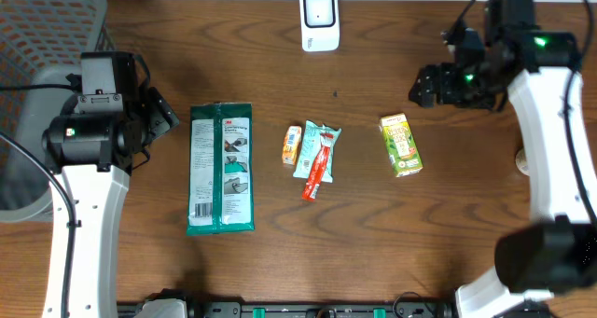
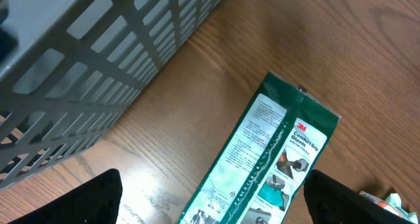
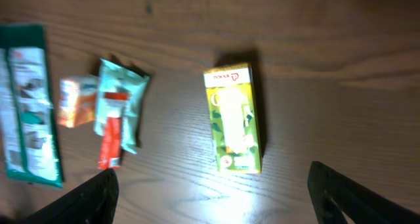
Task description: Scan the item barcode
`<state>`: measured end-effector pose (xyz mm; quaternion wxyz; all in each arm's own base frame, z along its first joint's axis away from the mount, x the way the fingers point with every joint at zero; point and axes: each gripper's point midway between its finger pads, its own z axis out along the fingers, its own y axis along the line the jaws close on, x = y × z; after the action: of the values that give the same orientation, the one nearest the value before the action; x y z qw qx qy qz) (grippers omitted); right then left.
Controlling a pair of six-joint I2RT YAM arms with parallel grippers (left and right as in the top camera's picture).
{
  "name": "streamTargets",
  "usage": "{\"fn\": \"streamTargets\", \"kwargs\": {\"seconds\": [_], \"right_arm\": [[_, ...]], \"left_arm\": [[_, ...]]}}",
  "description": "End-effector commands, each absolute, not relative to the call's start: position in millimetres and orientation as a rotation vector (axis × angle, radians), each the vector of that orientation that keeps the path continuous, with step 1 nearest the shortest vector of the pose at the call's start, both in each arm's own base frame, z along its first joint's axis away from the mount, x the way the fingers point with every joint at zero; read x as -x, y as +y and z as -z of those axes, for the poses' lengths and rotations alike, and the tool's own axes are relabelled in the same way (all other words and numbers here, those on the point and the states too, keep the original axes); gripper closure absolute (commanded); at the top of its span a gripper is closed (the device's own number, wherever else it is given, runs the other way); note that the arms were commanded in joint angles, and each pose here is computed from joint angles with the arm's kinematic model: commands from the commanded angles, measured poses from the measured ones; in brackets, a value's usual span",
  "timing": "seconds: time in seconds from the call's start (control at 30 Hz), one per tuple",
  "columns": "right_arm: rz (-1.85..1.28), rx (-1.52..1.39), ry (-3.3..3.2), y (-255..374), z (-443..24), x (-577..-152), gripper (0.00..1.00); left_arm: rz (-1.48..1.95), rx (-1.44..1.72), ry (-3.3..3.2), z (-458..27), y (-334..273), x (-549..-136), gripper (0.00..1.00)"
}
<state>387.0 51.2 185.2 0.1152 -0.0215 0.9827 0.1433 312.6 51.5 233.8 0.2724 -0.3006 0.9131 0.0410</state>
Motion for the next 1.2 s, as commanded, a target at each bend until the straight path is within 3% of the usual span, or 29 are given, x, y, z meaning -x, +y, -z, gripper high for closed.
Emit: {"fn": "streamTargets", "kwargs": {"seconds": [0.0, 0.1, 0.37, 0.7, 0.83, 1.1, 1.17], "right_arm": [[-0.466, 0.116, 3.003, 60, -138, -391, 0.11], [-0.477, 0.177, 3.072, 67, -106, -393, 0.08], [-0.428, 0.266, 3.145, 80, -50, -402, 0.13], [-0.090, 0.284, 3.204, 66, -26, -393, 0.10], [-0.075, 0.289, 3.201, 74, -9, -388, 0.01], [-0.079, 0.283, 3.163, 81, 1, -393, 0.01], [-0.080, 0.310, 3.163, 80, 0, -393, 0.19]], "left_arm": [[-0.130, 0.801, 2.449, -238, 55, -312, 0.11], [-0.130, 0.801, 2.448, -238, 55, -312, 0.11], [-0.130, 0.801, 2.448, -238, 55, -312, 0.11], [-0.130, 0.801, 2.448, -238, 55, -312, 0.11], [-0.130, 0.801, 2.448, -238, 55, -312, 0.11], [-0.130, 0.801, 2.448, -238, 55, -312, 0.11], [-0.130, 0.801, 2.448, -238, 55, -312, 0.11]]}}
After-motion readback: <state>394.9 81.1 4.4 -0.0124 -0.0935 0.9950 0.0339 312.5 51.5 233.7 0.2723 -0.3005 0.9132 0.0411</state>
